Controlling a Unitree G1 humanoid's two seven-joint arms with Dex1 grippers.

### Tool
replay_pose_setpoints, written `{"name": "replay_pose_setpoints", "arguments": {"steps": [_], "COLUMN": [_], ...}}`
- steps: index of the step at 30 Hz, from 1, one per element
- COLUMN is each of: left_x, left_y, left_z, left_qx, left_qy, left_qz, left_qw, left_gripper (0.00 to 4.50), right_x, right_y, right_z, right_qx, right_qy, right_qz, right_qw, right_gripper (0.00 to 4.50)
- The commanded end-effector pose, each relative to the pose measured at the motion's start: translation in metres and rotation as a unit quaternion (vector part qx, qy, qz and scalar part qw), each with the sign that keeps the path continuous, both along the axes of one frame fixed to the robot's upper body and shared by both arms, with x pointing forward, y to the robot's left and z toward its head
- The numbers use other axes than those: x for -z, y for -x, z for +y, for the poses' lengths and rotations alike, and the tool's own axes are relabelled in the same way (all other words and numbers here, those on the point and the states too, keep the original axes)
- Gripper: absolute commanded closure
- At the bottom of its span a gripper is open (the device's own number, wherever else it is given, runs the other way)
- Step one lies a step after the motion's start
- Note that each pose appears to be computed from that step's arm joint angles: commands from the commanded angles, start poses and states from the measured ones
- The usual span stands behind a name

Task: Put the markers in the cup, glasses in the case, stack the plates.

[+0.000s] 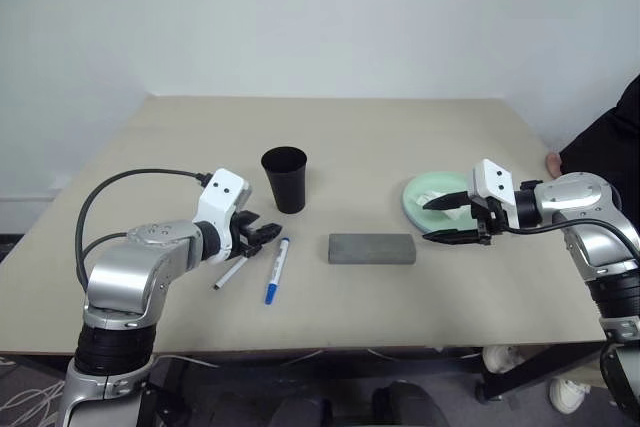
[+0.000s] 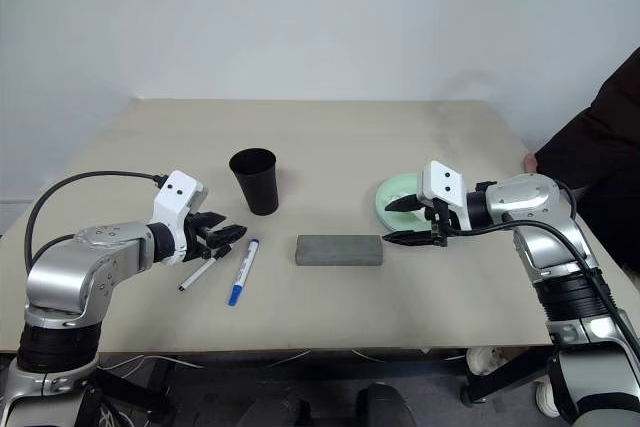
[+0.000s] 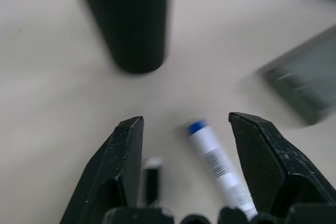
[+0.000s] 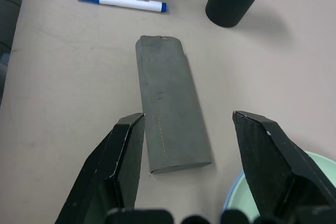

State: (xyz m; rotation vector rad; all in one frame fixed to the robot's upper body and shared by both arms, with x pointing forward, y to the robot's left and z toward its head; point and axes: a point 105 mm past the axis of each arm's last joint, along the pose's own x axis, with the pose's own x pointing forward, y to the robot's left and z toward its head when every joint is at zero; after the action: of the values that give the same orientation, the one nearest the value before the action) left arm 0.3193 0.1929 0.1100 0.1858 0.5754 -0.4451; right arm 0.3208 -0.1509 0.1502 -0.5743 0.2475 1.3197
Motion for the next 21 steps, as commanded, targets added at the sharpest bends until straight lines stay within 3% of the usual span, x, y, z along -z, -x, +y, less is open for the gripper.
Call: {"name": "replay_pose_setpoints", "arguments": {"steps": [1, 11, 21], "left_x": [0.006, 0.019, 0.043], "left_y": [-0.003, 0.001, 0.014], "left_z": [-0.002, -0.027, -0.029], "left_qx": [-0.017, -0.007, -0.009], "left_qy": [-0.029, -0.002, -0.031], "left_qz": [0.000, 0.032, 0.095], "left_qw": [0.999, 0.999, 0.995], "left_gripper": [1.69, 1.69, 1.69], "right_x": [-0.017, -0.018, -0.018], "right_y": [-0.003, -0.002, 0.000], "right_z": [0.006, 0.007, 0.007], "right_qx": [-0.014, -0.015, -0.014], "right_qy": [-0.005, -0.005, -0.007], "right_qz": [-0.034, -0.034, -0.035], "right_qw": [0.999, 0.999, 0.999], "right_gripper": [1.62, 1.62, 1.62]}}
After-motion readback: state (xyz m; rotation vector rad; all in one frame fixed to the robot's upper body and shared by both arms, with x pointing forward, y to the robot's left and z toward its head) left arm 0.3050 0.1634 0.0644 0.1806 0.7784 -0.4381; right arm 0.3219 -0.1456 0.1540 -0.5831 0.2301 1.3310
